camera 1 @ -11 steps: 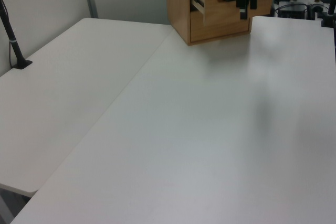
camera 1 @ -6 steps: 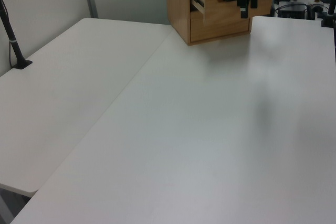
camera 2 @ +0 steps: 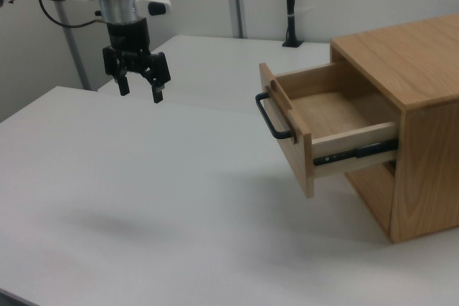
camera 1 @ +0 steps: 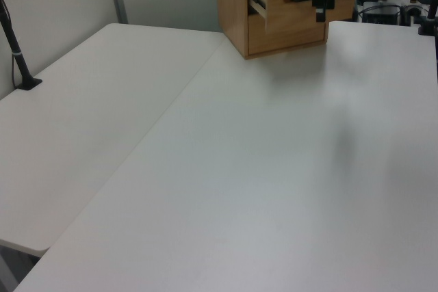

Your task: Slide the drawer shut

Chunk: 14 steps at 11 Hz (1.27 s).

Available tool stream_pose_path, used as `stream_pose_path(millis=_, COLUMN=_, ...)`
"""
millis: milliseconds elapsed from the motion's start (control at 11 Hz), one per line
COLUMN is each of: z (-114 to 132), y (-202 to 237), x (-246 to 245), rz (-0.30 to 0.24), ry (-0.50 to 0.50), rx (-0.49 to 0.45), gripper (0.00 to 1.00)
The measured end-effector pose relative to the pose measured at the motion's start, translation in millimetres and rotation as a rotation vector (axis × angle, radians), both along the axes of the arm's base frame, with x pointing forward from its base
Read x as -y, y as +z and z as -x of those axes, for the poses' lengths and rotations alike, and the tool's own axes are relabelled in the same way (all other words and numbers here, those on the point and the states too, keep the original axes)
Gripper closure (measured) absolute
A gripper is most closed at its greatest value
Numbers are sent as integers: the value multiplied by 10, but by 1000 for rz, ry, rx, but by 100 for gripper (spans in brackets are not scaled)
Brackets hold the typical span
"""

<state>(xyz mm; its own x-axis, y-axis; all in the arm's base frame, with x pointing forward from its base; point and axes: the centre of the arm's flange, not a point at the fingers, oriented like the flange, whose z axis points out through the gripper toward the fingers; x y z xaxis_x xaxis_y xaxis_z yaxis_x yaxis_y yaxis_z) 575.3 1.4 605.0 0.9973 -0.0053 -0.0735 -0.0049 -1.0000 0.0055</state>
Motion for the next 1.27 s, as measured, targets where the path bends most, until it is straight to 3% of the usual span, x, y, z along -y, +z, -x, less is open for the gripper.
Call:
stream_pose_path(millis=816, z=-1, y=-18, x=232, rz=5, ry=13, rx=-4, gripper=2)
stream_pose_path(millis=997, z=-3, y=-19, x=190, rz=11, ry=-61, rx=-4, gripper=3)
stream_pose_path(millis=1178, z=-5, y=-24, x=151, rz=16, ry=-132, rx=-3, gripper=13)
stream_pose_path(millis=1269, z=-6, y=-24, x=134, rz=18, ry=-159, rx=-3, gripper=30)
